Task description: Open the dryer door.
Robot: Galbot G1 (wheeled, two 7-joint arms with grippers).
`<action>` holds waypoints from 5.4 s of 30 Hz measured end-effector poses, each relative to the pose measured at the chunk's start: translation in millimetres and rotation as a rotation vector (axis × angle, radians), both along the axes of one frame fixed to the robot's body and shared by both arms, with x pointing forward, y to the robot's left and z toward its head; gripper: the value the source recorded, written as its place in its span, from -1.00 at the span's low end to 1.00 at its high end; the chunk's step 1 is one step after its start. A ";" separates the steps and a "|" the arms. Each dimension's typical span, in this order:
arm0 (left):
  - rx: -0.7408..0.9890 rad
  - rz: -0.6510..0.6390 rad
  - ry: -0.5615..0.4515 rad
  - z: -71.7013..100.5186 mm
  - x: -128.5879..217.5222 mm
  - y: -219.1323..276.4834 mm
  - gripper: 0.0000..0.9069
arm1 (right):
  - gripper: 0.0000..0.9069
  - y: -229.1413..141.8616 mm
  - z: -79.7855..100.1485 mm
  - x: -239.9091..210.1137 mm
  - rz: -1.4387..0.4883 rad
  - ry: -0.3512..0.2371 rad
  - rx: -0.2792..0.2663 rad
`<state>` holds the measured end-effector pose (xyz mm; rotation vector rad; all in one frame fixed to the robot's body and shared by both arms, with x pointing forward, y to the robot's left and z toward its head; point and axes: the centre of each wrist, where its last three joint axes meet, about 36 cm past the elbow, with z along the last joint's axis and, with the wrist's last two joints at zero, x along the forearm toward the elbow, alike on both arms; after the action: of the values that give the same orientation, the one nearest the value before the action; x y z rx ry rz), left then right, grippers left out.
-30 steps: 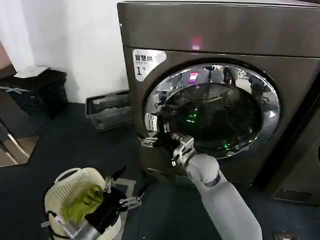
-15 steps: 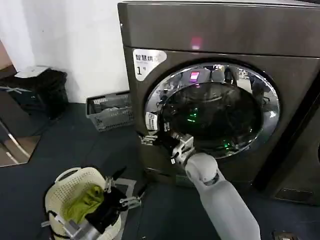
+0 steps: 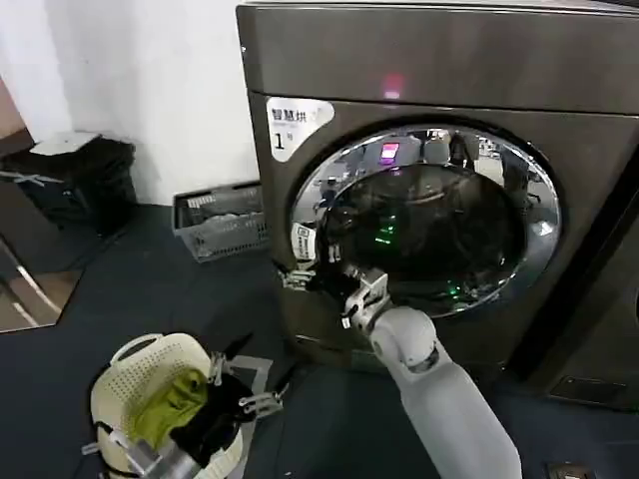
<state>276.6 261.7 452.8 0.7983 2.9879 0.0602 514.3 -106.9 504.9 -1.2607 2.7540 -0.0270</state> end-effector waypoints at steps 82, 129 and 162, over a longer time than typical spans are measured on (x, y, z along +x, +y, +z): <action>-0.013 0.063 -0.078 44.0 35.2 48.3 1.00 | 1.00 -185.8 -8.3 -76.9 0.688 0.022 -0.045; 0.038 -0.422 -0.023 39.1 148.5 -11.9 1.00 | 1.00 -303.2 -37.3 -107.4 0.528 0.060 -0.123; 0.042 -0.653 -0.013 31.6 152.5 -86.6 1.00 | 1.00 -519.1 21.8 -277.3 -0.597 -0.170 -0.097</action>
<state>429.1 175.1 484.4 1.7096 2.5623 0.0989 236.9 -626.0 526.7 -0.3840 2.8858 -0.3032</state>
